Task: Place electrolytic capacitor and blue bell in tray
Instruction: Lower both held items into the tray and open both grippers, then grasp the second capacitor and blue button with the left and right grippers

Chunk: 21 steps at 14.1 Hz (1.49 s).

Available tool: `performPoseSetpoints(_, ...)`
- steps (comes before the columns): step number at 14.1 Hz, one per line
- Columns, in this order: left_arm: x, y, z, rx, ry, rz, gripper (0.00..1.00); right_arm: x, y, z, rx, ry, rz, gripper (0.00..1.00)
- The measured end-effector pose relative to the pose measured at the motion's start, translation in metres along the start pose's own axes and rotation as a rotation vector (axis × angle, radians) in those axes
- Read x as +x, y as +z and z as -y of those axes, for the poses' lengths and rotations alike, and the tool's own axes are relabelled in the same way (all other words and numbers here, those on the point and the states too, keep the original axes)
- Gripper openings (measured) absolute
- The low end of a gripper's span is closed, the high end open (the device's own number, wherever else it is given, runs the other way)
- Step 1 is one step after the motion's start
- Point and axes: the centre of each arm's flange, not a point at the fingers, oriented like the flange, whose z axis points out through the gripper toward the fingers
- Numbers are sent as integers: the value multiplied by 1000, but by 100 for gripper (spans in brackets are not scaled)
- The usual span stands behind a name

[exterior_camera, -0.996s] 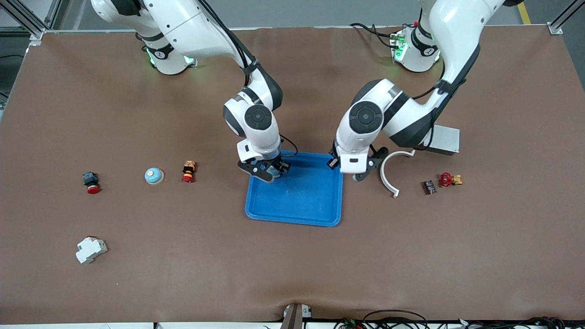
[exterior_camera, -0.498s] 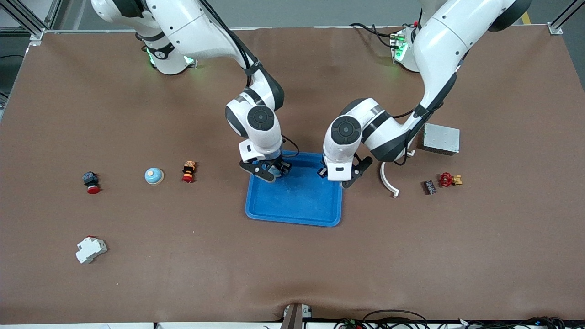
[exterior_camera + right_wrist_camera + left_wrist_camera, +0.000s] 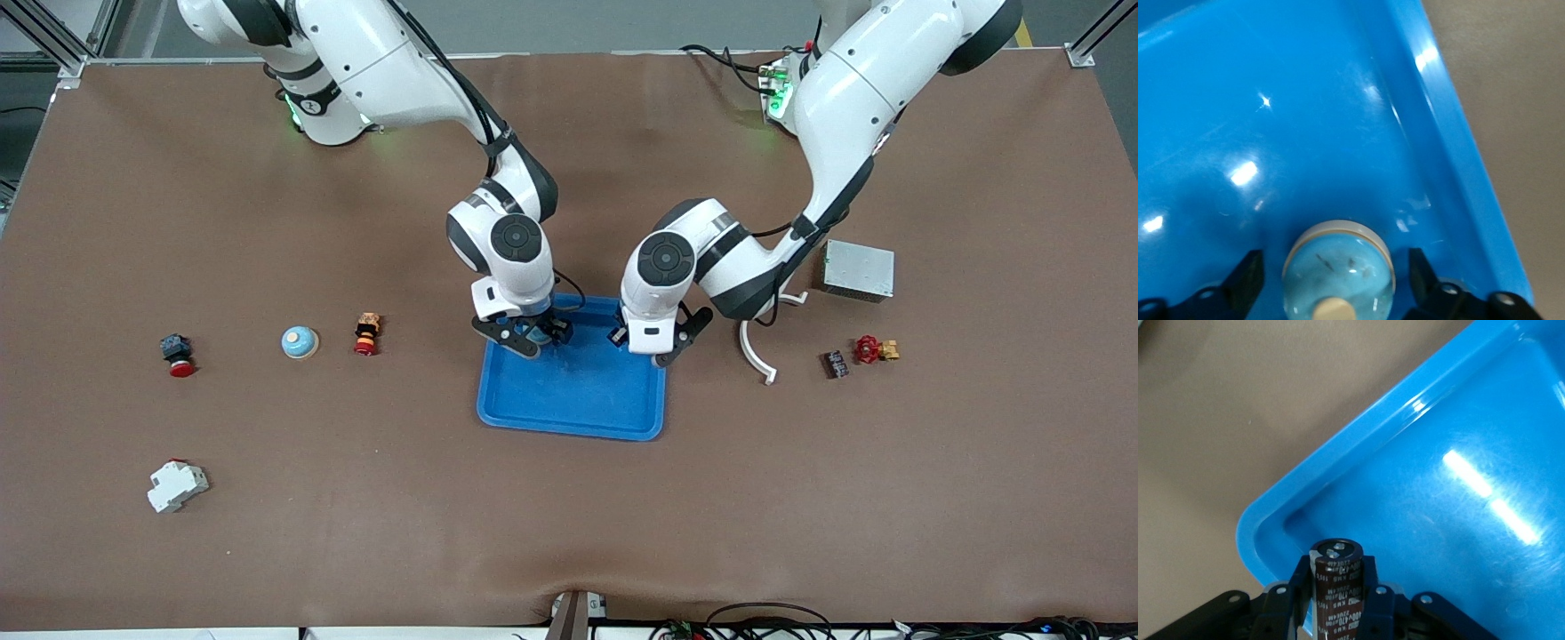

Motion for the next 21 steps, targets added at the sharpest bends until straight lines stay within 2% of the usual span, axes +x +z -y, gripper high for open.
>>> performPoseSetpoints(1,0,3,0,4,-3,2,33,2,-6,4,-2,0,0,100)
performPoseSetpoints(3,1,10,1,14,-7,7,33,8,-30,17,-42,-13,11,100)
performPoseSetpoints(5,5,22,3,29,-5,4,33,23,-61,22,-87,-85,23,100)
performPoseSetpoints(9,15,35,3,27,-9,-3,33,97,-113,-10,-101,-236,41,100)
performPoseSetpoints(12,15,35,3,27,-10,-4,34,136,-125,-46,-129,-307,11,100)
performPoseSetpoints(14,16,34,2,23,-11,-5,49,159,-117,-79,-110,-370,-8,100)
performPoseSetpoints(19,30,8,-6,-24,-31,-22,98,231,-81,-208,-70,-563,-37,100)
performPoseSetpoints(21,42,-15,-6,-32,-34,-45,100,255,-72,-255,-63,-630,-52,100)
